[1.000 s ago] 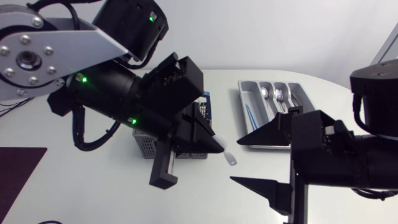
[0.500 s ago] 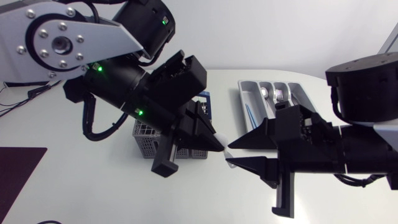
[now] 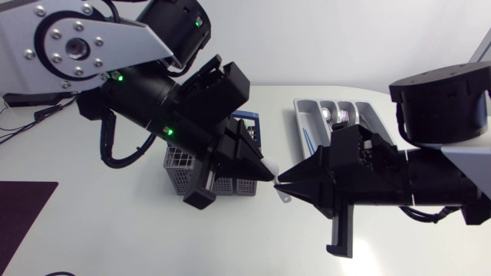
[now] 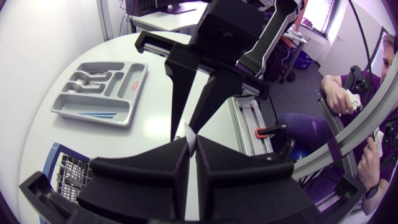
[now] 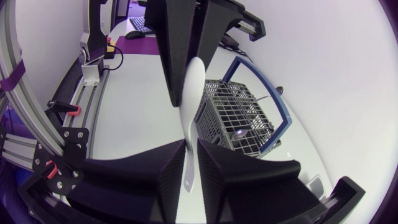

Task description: Unload the cutlery basket into the drawer organizer.

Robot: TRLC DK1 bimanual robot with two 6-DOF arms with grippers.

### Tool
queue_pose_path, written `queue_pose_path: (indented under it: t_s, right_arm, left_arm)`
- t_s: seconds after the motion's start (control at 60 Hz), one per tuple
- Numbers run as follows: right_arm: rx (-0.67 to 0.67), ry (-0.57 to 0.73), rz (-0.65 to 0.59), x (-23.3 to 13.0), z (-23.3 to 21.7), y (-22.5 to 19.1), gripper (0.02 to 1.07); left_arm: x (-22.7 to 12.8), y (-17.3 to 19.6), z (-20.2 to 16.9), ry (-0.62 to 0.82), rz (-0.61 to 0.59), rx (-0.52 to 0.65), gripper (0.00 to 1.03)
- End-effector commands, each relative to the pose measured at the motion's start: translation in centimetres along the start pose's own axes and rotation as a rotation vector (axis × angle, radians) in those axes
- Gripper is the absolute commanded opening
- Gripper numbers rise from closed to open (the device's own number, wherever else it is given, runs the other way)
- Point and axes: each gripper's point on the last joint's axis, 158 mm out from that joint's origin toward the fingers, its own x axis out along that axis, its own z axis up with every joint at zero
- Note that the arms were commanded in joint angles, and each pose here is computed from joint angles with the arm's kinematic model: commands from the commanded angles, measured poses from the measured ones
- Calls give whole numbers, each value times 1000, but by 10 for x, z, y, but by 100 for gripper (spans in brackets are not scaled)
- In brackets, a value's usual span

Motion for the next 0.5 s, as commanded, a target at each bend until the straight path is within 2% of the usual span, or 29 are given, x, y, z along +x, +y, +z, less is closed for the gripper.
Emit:
queue_pose_path:
  t_s: [0.0, 0.05, 0.217, 0.25, 0.3, 0.333, 0.35, 0.4, 0.467, 0.483]
  right_arm:
    - [-10, -15, -5, 2, 2, -2, 11]
    - [-13, -20, -3, 1, 2, -1, 8]
    - [-16, -32, -8, 0, 4, 0, 8]
    - [-12, -33, -5, 0, 4, 0, 8]
    - [-12, -32, -3, 0, 4, 1, 8]
    - [-12, -33, 0, -1, 4, 2, 8]
    - [-12, -33, 0, -1, 4, 2, 8]
    - [-8, -27, 4, -1, 3, 3, 8]
    - [-6, -22, 2, -1, 0, 3, 8]
    - [-4, -21, 2, -2, 0, 4, 8]
  left_arm:
    - [0, 2, 4, -8, -14, 12, 3]
    - [1, 2, 3, -7, -16, 10, 3]
    - [-3, 10, 4, -14, 1, 1, 4]
    - [-4, 12, 5, -17, 6, -6, 8]
    - [-7, 16, 7, -24, 17, -17, 19]
    - [-9, 18, 7, -28, 22, -21, 30]
    - [-10, 19, 8, -29, 26, -29, 40]
    - [-12, 24, 9, -38, 38, -42, 60]
    - [-17, 31, 13, -59, 58, -64, 80]
    - [-19, 32, 15, -67, 62, -70, 83]
